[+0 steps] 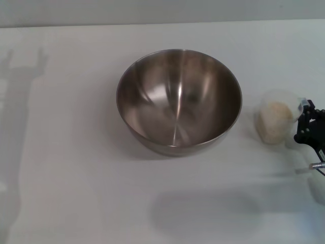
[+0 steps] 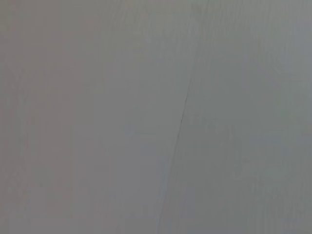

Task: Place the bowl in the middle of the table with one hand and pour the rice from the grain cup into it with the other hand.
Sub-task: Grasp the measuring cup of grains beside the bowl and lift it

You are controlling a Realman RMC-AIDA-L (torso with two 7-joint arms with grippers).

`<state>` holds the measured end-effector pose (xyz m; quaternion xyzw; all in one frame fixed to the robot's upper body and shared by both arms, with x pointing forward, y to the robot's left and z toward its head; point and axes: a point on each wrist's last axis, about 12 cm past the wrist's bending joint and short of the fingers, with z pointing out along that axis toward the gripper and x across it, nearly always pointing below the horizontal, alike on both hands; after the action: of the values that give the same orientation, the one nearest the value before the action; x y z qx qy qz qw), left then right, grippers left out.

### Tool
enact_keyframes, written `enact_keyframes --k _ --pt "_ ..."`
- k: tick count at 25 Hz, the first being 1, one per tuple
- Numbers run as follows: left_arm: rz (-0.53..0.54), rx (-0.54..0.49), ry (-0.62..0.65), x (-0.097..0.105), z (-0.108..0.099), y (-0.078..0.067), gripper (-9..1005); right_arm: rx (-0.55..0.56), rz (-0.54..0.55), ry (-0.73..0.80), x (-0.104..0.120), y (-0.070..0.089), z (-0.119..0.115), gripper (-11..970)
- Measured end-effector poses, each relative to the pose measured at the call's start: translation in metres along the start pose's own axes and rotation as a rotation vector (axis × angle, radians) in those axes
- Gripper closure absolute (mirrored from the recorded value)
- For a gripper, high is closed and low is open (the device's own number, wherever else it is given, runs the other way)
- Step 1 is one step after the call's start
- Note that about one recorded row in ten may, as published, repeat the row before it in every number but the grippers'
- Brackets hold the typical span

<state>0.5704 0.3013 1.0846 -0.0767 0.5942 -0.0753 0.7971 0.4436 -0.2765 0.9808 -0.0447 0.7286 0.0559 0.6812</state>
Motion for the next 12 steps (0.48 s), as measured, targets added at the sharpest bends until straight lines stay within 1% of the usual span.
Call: enact_keyframes --k 2,6,8,12 --pt "0.000 0.000 0.000 0.000 0.000 0.000 152 0.012 0.002 -0.003 -0.001 -0.002 0.001 940" --pt "0.000 -0.001 0.000 0.000 0.000 0.000 152 0.046 0.007 -0.036 -0.004 -0.005 -0.001 946" --pt "0.000 -0.001 0.001 0.000 -0.001 0.000 152 0.077 0.006 -0.079 -0.008 -0.009 -0.003 946" --pt "0.001 0.000 0.001 0.000 -0.001 0.000 152 0.129 -0.018 -0.213 -0.024 -0.022 -0.006 947"
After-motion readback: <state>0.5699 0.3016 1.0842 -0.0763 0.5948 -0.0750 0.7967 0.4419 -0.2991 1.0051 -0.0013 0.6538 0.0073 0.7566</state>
